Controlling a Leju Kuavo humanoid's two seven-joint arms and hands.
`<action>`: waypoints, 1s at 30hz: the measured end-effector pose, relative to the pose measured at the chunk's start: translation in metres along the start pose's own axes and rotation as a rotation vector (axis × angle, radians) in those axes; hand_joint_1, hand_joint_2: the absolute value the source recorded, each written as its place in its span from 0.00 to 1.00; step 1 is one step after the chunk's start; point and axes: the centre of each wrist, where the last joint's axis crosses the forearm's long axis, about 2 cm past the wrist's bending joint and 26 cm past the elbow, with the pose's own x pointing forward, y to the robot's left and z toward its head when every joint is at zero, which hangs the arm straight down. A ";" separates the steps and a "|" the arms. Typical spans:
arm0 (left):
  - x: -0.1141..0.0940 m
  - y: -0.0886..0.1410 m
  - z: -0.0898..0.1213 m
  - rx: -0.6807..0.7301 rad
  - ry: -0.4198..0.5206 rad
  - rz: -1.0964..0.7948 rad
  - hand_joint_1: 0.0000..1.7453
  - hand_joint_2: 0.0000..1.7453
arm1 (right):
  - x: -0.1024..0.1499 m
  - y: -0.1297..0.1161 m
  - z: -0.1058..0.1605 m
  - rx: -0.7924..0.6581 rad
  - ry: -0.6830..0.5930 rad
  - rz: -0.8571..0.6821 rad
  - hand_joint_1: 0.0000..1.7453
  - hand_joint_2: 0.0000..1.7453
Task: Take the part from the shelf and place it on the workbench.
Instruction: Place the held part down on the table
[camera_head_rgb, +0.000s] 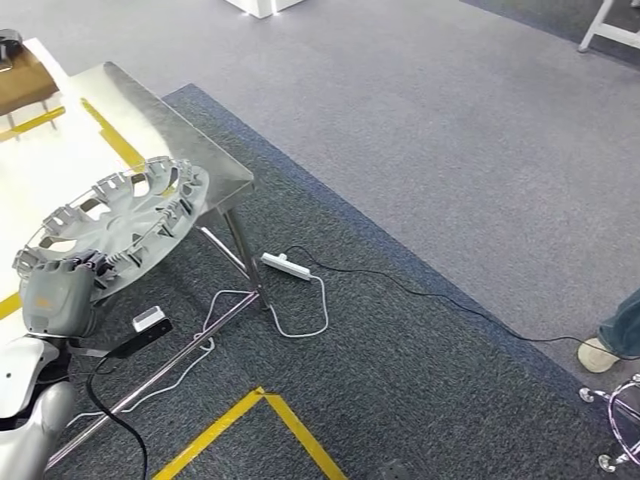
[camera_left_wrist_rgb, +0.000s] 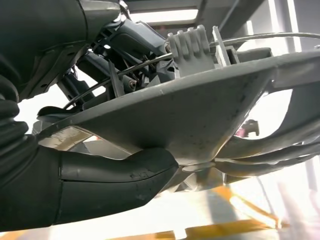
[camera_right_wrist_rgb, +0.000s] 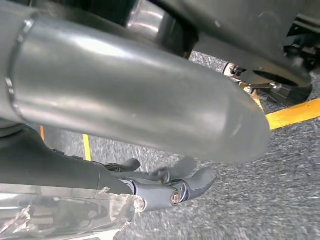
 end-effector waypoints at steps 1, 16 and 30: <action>0.000 0.000 -0.001 0.002 0.000 0.000 1.00 1.00 | 0.000 0.000 0.000 0.000 0.000 0.000 0.00 0.00; 0.004 -0.001 0.001 -0.003 0.000 0.009 1.00 1.00 | -0.001 -0.001 0.000 -0.003 0.005 -0.002 0.00 0.00; 0.003 -0.003 0.005 -0.014 -0.009 0.004 1.00 1.00 | -0.001 -0.003 -0.001 -0.006 0.006 -0.008 0.00 0.00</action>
